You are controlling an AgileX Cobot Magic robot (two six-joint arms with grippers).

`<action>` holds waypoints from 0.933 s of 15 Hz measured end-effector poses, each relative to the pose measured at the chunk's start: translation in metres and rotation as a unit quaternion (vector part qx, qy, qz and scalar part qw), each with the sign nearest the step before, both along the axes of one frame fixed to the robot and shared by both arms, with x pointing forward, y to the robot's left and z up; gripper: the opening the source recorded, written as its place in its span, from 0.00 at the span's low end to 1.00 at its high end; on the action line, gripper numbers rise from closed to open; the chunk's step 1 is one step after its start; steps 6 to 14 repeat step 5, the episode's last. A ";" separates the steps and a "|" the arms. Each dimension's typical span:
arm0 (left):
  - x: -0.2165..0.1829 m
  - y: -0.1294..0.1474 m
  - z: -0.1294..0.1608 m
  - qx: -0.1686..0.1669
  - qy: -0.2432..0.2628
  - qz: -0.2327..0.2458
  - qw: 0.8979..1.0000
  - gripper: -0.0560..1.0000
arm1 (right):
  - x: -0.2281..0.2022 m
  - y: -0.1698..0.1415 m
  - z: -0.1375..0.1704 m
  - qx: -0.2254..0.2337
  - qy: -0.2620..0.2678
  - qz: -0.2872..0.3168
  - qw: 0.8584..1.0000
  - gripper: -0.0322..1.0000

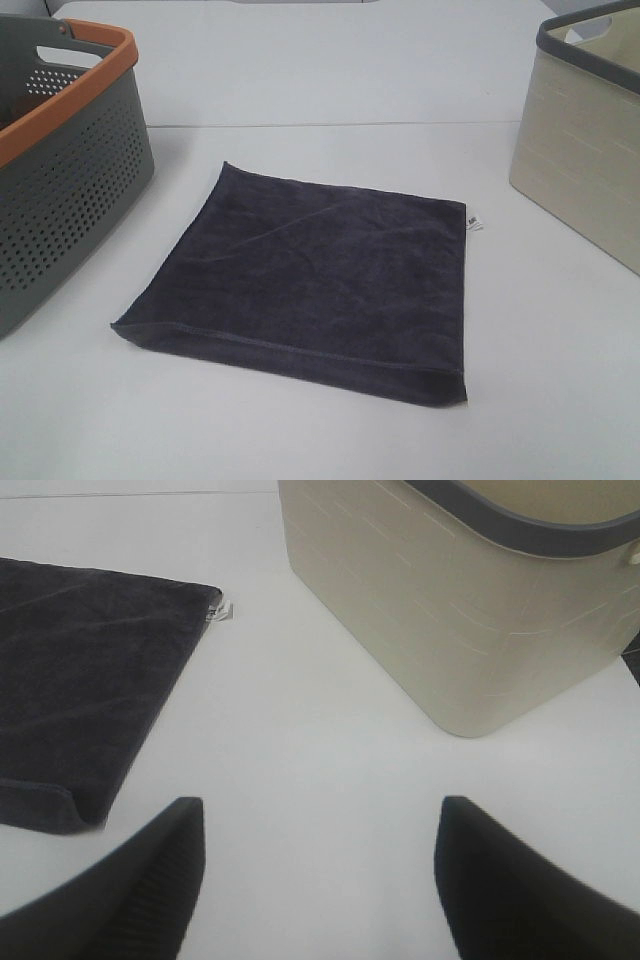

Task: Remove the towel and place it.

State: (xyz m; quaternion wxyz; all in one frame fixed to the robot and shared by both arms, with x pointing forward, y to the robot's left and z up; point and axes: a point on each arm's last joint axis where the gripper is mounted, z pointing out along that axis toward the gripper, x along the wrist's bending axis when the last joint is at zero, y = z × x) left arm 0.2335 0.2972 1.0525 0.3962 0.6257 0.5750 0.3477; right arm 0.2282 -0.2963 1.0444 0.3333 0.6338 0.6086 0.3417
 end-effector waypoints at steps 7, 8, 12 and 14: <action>0.000 0.000 0.000 0.000 0.000 0.000 1.000 0.80 | 0.000 0.000 0.000 0.000 0.000 0.000 1.000 0.60; 0.000 0.000 0.000 0.000 0.000 0.000 1.000 0.80 | 0.000 0.000 0.000 0.000 0.000 0.000 1.000 0.60; 0.000 0.000 0.000 0.000 0.000 0.000 1.000 0.80 | 0.000 0.000 0.000 0.000 0.000 0.000 1.000 0.60; 0.000 0.000 0.000 0.000 0.000 0.000 1.000 0.80 | 0.000 0.000 0.000 0.000 0.000 0.000 1.000 0.60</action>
